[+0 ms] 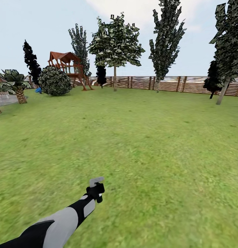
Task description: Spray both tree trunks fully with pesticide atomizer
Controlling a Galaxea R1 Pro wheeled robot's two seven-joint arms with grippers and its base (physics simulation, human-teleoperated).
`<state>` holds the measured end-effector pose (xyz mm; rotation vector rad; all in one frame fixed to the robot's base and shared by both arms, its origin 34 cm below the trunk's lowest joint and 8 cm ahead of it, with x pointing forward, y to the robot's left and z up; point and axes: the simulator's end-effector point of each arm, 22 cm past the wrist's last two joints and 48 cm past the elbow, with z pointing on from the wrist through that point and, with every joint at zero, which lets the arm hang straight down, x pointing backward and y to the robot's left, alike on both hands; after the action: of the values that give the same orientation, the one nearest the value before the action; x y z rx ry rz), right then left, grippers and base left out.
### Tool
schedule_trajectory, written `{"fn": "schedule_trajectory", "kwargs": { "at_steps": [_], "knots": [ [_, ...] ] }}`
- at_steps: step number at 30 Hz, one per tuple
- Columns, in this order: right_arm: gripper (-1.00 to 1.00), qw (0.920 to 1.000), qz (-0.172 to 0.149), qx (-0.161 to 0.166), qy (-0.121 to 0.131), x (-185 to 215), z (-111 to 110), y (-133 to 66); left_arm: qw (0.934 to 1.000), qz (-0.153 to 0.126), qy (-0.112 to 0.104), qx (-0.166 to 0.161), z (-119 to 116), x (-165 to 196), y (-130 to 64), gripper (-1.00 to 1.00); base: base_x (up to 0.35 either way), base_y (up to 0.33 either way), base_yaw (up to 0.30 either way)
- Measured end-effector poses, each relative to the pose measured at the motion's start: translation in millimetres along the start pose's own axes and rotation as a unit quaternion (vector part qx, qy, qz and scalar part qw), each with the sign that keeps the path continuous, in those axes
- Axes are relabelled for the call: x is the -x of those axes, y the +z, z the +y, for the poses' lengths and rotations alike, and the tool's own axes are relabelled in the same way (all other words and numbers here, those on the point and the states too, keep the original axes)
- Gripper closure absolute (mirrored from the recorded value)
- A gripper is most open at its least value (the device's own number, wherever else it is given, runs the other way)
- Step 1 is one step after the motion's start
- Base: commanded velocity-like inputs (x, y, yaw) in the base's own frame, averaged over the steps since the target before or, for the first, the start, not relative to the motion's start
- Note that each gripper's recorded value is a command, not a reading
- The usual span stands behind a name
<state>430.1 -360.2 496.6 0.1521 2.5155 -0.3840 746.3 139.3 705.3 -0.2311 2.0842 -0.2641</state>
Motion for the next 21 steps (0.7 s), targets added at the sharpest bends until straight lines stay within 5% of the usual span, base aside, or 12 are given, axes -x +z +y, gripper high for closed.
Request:
{"fn": "schedule_trajectory", "kwargs": {
  "at_steps": [21],
  "knots": [
    [-1.0,1.0,0.001,0.001,0.0,-0.5,0.7,-0.2,1.0,0.0,0.0,-0.001,-0.9,-0.1,0.0,1.0,0.35,0.0,0.0]
  ]
}}
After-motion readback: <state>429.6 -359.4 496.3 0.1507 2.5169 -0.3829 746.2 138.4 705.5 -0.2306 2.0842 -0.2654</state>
